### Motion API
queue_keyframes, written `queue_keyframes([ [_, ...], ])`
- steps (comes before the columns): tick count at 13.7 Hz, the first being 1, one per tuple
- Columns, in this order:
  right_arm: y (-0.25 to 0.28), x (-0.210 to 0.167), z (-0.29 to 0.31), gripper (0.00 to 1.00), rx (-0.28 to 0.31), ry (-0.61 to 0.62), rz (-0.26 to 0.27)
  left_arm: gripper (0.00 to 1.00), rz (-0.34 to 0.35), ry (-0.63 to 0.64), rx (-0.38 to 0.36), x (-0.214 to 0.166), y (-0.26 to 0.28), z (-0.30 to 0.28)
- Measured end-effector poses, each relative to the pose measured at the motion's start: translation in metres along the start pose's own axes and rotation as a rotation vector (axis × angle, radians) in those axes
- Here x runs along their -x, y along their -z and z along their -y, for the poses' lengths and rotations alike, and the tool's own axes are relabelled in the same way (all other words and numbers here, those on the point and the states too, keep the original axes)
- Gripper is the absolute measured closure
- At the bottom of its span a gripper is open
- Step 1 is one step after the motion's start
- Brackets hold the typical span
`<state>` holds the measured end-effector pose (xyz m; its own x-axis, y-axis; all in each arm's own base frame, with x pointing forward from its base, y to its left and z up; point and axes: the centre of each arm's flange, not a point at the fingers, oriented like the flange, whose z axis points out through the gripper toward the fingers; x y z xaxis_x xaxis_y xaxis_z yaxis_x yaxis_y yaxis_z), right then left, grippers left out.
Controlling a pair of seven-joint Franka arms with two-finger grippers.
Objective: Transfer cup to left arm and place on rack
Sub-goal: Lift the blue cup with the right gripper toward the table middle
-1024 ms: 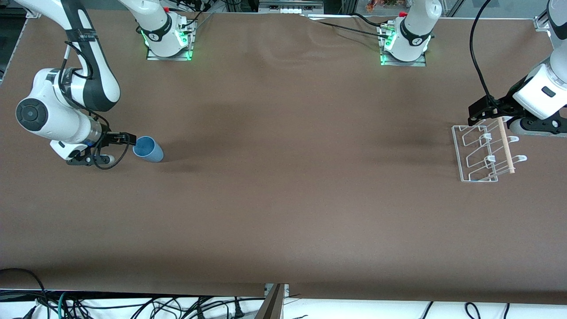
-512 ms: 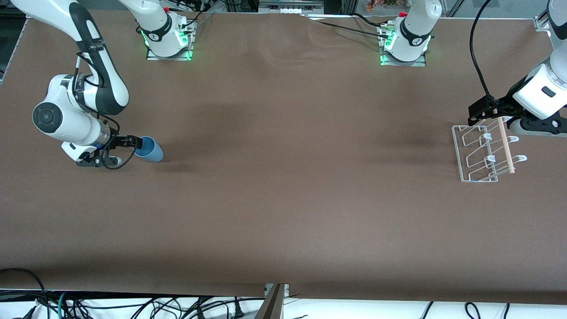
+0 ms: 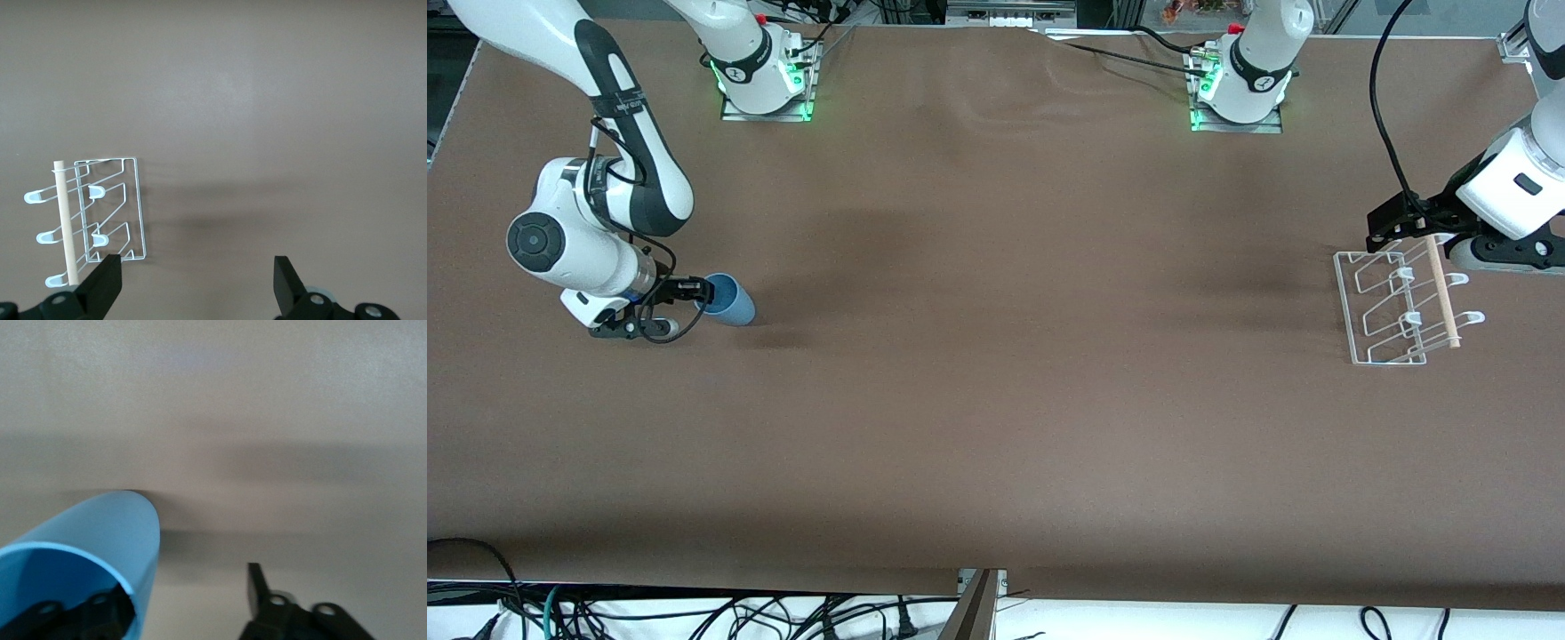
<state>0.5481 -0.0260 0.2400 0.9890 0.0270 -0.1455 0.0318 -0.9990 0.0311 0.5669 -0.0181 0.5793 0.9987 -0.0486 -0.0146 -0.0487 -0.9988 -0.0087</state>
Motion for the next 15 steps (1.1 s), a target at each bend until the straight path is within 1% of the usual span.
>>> queue_keyframes([
  [2, 0.000, 0.000, 0.001, 0.58, 0.000, -0.009, 0.000, 0.00, 0.000, 0.000, 0.000, 0.000, 0.000, 0.000],
  [3, 0.000, 0.000, 0.001, 0.64, 0.000, -0.011, 0.000, 0.00, 0.000, 0.000, 0.000, 0.000, 0.000, 0.000],
  [4, 0.000, 0.000, 0.001, 0.64, 0.000, -0.010, 0.000, 0.00, 0.000, 0.000, 0.000, 0.000, 0.000, 0.000],
  [6, 0.000, 0.000, 0.002, 0.81, 0.000, -0.008, 0.000, 0.00, 0.000, 0.000, 0.000, 0.000, 0.000, 0.000],
  [7, 0.000, 0.000, 0.003, 0.81, 0.000, -0.008, 0.000, 0.00, 0.000, 0.000, 0.000, 0.000, 0.000, 0.000],
  [9, 0.004, 0.000, 0.006, 0.92, -0.003, -0.005, 0.003, 0.00, 0.000, 0.000, 0.000, 0.000, 0.000, 0.000],
  [10, 0.004, 0.002, 0.006, 0.92, -0.003, -0.007, 0.013, 0.00, 0.000, 0.000, 0.000, 0.000, 0.000, 0.000],
  [14, 0.006, 0.001, 0.006, 0.92, -0.004, -0.014, 0.027, 0.00, 0.000, 0.000, 0.000, 0.000, 0.000, 0.000],
  [15, 0.011, -0.001, 0.006, 0.92, -0.012, -0.022, 0.033, 0.00, 0.000, 0.000, 0.000, 0.000, 0.000, 0.000],
])
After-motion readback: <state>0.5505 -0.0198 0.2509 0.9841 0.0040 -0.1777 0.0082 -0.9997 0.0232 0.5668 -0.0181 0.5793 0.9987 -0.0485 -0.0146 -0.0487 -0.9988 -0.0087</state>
